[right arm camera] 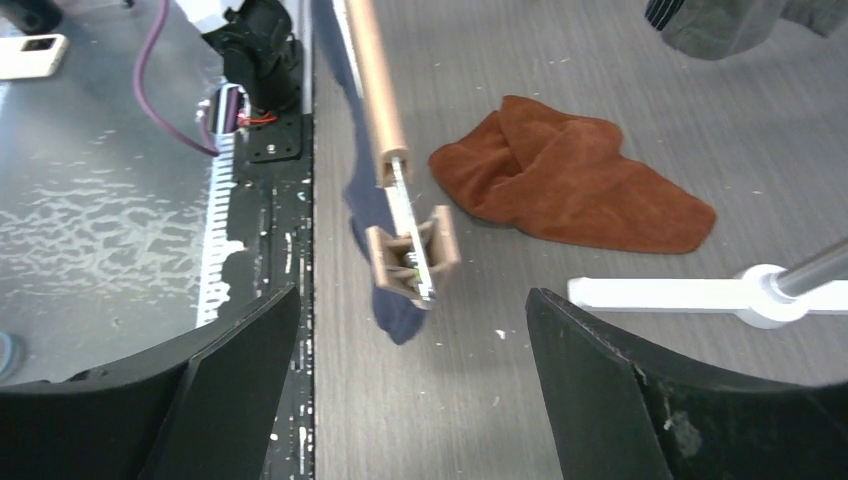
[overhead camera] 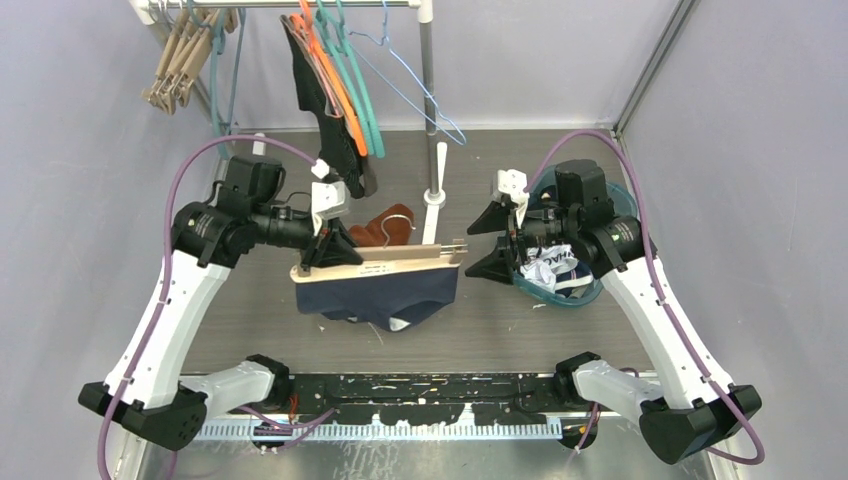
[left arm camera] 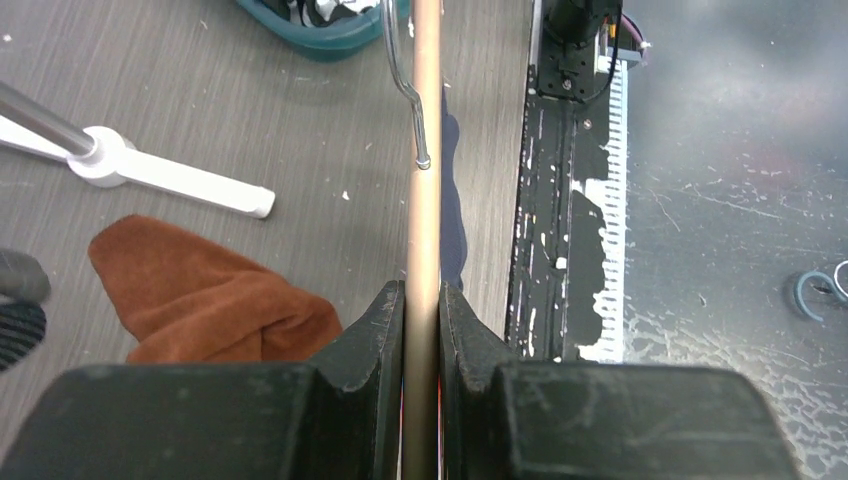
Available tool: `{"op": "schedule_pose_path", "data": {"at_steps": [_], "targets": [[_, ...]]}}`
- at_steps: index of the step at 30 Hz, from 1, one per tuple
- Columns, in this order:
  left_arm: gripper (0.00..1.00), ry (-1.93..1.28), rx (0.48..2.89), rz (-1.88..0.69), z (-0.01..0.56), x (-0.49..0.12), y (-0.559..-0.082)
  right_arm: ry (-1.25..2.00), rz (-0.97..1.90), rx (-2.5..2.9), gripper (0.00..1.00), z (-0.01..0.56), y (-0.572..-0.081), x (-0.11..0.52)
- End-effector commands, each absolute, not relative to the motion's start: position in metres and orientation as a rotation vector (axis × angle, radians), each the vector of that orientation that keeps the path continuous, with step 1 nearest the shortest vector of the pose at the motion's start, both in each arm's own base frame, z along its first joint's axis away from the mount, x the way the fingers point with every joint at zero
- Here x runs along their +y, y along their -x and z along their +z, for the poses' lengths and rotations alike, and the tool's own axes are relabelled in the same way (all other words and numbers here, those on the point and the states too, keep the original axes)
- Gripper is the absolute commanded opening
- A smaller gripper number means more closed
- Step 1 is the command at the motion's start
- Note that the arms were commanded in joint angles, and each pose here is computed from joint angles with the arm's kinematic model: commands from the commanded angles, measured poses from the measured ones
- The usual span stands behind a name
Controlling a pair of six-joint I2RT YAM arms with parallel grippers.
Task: Remove the underwear clipped to the hanger
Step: Remove the underwear from the hanger.
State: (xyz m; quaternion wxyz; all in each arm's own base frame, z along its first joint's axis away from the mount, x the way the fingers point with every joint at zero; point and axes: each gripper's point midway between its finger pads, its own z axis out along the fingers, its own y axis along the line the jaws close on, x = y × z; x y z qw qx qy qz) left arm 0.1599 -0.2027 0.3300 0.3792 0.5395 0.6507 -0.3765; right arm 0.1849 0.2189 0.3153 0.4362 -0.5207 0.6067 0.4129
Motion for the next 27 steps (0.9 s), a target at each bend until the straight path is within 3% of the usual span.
{"op": "schedule_pose_path", "data": {"at_steps": [1, 5, 16, 24, 27], "targets": [[0.00, -1.383, 1.510, -1.003, 0.352, -0.220, -0.165, 1.344, 1.131, 1.424, 0.85, 0.319, -0.162, 0.223], [0.00, -1.395, 1.506, -1.050, 0.345, -0.223, -0.160, 1.339, 1.162, 1.415, 0.74, 0.321, -0.158, 0.224], [0.00, -1.394, 1.502, -1.051, 0.325, -0.222, -0.156, 1.306, 1.254, 1.398, 0.59, 0.328, -0.167, 0.229], [0.00, -1.381, 1.507, -1.048, 0.321, -0.222, -0.155, 1.294, 1.243, 1.409, 0.64, 0.321, -0.166, 0.225], [0.00, -1.372, 1.505, -1.043, 0.322, -0.220, -0.152, 1.298, 1.224, 1.406, 0.71, 0.319, -0.164, 0.224]]}}
